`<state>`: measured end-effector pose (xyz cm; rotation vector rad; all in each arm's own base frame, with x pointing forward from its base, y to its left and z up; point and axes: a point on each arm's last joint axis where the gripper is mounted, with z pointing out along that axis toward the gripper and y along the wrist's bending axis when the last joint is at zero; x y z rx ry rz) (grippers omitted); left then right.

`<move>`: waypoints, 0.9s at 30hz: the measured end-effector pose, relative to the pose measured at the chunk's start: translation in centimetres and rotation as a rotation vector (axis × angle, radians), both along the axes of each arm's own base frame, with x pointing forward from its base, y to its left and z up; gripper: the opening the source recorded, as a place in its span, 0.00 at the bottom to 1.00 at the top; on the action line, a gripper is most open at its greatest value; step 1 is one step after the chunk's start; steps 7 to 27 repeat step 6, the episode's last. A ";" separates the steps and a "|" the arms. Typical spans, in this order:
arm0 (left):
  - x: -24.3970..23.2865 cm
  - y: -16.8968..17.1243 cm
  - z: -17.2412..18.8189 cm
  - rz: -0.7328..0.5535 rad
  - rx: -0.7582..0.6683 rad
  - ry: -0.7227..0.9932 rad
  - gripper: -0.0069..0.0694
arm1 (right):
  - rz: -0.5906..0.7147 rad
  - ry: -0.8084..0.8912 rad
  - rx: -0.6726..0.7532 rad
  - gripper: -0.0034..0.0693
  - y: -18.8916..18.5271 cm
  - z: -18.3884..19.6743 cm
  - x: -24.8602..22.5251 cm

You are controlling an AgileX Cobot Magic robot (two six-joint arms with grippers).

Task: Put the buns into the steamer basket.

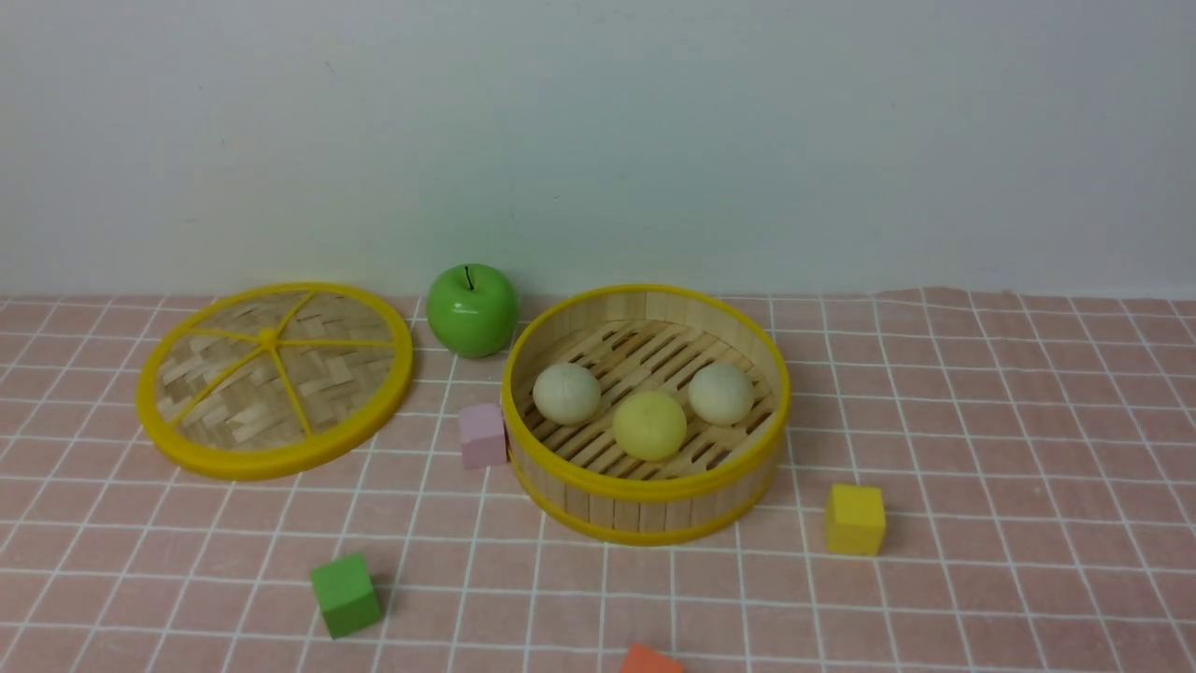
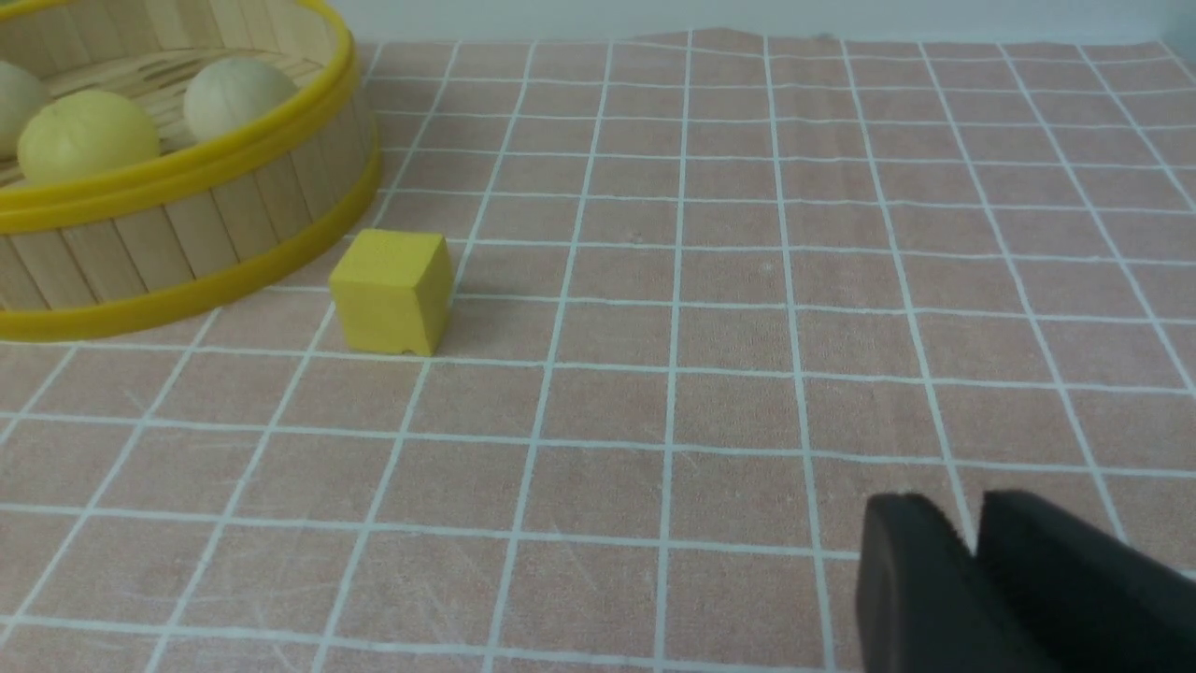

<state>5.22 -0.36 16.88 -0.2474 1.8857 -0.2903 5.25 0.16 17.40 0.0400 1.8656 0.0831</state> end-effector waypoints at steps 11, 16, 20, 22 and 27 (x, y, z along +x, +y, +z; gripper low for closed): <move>0.0 0.0 0.0 0.000 0.000 0.000 0.09 | 0.000 0.000 0.000 0.24 0.0 0.0 0.0; 0.0 0.0 0.0 0.000 0.000 0.000 0.09 | 0.000 0.000 0.000 0.24 0.0 0.0 0.0; 0.0 0.0 0.0 0.000 0.000 0.000 0.09 | 0.000 0.000 0.000 0.24 0.0 0.0 0.0; 0.0 0.0 0.0 0.000 0.000 0.000 0.09 | 0.000 0.000 0.000 0.24 0.0 0.0 0.0; 0.0 0.0 0.0 0.000 0.000 0.000 0.09 | 0.000 0.000 0.000 0.24 0.0 0.0 0.0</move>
